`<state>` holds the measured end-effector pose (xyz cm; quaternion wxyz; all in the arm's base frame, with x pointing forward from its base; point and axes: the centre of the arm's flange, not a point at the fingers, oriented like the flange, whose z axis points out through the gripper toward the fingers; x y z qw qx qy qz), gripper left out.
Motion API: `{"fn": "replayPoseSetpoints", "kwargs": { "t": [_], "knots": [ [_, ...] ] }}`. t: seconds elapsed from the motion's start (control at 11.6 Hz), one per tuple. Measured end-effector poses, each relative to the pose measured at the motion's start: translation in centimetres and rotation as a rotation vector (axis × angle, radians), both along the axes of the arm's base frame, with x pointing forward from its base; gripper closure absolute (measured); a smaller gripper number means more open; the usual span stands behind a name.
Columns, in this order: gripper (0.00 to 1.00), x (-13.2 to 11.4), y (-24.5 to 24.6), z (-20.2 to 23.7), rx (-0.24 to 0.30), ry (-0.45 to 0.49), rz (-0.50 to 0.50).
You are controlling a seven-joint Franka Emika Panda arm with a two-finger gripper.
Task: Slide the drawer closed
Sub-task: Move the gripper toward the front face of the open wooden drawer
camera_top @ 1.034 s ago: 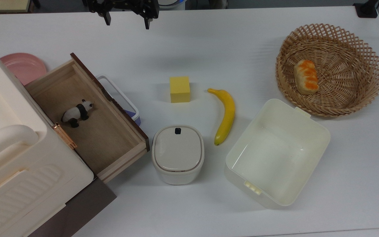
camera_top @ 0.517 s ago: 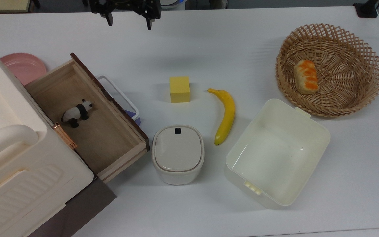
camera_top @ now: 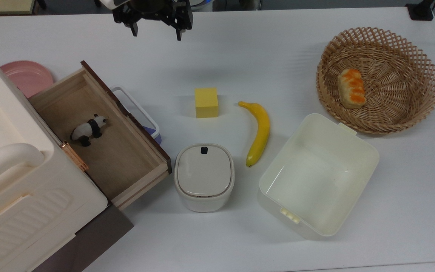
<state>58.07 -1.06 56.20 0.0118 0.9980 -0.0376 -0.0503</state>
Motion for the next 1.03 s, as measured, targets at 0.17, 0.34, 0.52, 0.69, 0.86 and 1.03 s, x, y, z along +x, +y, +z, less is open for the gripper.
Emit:
{"fn": "replayPoseSetpoints", "kwargs": {
  "t": [0.17,0.34,0.52,0.69,0.86,1.03],
  "knots": [
    [0.05,0.4,0.4,-0.7,-0.009,0.007,-0.085],
    [0.18,0.7,1.1,-1.1,-0.029,-0.001,-0.263],
    [0.2,1.4,2.0,-1.6,-0.054,-0.034,-0.572],
    [0.19,1.5,3.1,-1.9,-0.078,-0.041,-0.746],
    [0.21,1.8,3.1,-1.7,-0.106,-0.078,-0.819],
    [0.32,2.5,3.1,-2.2,-0.097,-0.103,-0.832]
  ]
}}
